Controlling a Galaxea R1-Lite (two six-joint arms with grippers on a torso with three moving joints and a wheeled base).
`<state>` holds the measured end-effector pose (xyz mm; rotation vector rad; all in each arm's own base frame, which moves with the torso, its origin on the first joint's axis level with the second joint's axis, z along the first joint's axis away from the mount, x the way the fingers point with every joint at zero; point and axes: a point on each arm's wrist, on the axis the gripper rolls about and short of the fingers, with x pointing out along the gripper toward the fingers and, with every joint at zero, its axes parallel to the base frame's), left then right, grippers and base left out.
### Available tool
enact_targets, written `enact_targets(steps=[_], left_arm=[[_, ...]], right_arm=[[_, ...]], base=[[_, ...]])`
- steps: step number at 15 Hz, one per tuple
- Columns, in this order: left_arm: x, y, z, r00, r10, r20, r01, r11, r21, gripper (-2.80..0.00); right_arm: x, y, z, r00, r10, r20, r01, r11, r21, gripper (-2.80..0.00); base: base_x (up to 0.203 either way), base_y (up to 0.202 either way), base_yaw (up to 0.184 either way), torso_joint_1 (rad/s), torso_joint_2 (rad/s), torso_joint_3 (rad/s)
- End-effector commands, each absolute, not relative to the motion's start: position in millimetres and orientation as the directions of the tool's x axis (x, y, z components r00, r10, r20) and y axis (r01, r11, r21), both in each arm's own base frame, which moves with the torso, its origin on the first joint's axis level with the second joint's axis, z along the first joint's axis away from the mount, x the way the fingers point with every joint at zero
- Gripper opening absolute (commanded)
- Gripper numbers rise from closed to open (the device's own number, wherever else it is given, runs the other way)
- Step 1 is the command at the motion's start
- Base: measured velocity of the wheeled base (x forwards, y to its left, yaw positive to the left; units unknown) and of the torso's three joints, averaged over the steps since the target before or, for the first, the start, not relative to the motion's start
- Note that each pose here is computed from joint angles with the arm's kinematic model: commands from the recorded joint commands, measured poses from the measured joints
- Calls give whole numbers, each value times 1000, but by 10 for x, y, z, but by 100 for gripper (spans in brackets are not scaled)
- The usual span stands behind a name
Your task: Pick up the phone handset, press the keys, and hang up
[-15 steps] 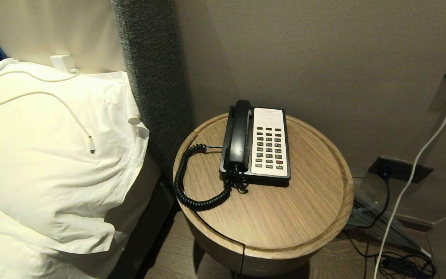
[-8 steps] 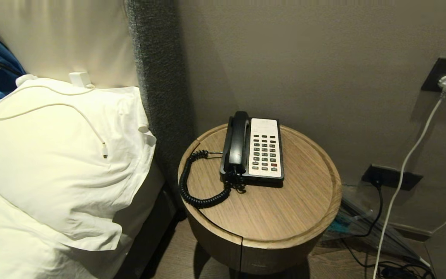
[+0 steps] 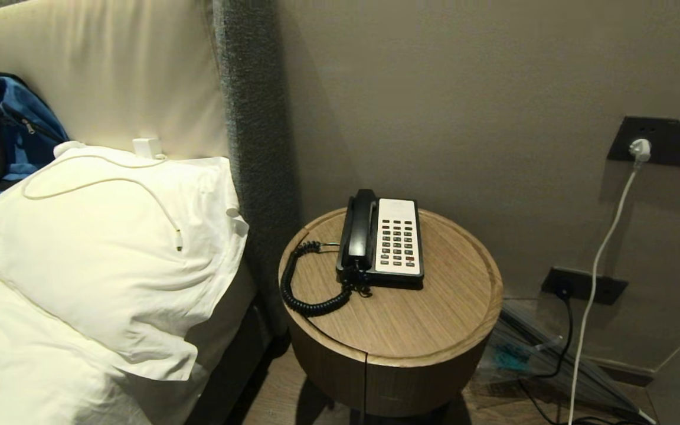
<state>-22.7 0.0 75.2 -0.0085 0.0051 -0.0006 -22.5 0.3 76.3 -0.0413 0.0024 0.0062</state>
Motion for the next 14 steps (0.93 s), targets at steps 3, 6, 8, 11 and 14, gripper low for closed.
enact_targets(steps=[3, 6, 8, 11, 14], left_arm=[[-227, 0, 752, 1000, -1, -5, 1, 1000, -9, -280], [-227, 0, 752, 1000, -2, -5, 2, 1000, -3, -280], [-227, 0, 752, 1000, -2, -5, 2, 1000, -2, -280], [-227, 0, 752, 1000, -3, -5, 3, 1000, -2, -280], [-227, 0, 752, 1000, -3, -5, 3, 1000, -2, -280]], right_arm=[[-223, 2, 766, 1000, 2, -2, -2, 1000, -31, -280], [-223, 2, 766, 1000, 2, -2, -2, 999, -34, -280], [-223, 2, 766, 1000, 2, -2, -2, 999, -33, -280], [-223, 2, 766, 1000, 2, -2, -2, 1000, -21, -280], [-223, 2, 766, 1000, 2, -2, -2, 1000, -18, -280]], base=[[0, 0, 0, 4, 5, 200], [0, 0, 0, -1, 2, 155], [0, 0, 0, 2, 6, 47], [0, 0, 0, 2, 0, 24], [0, 0, 0, 0, 0, 0]])
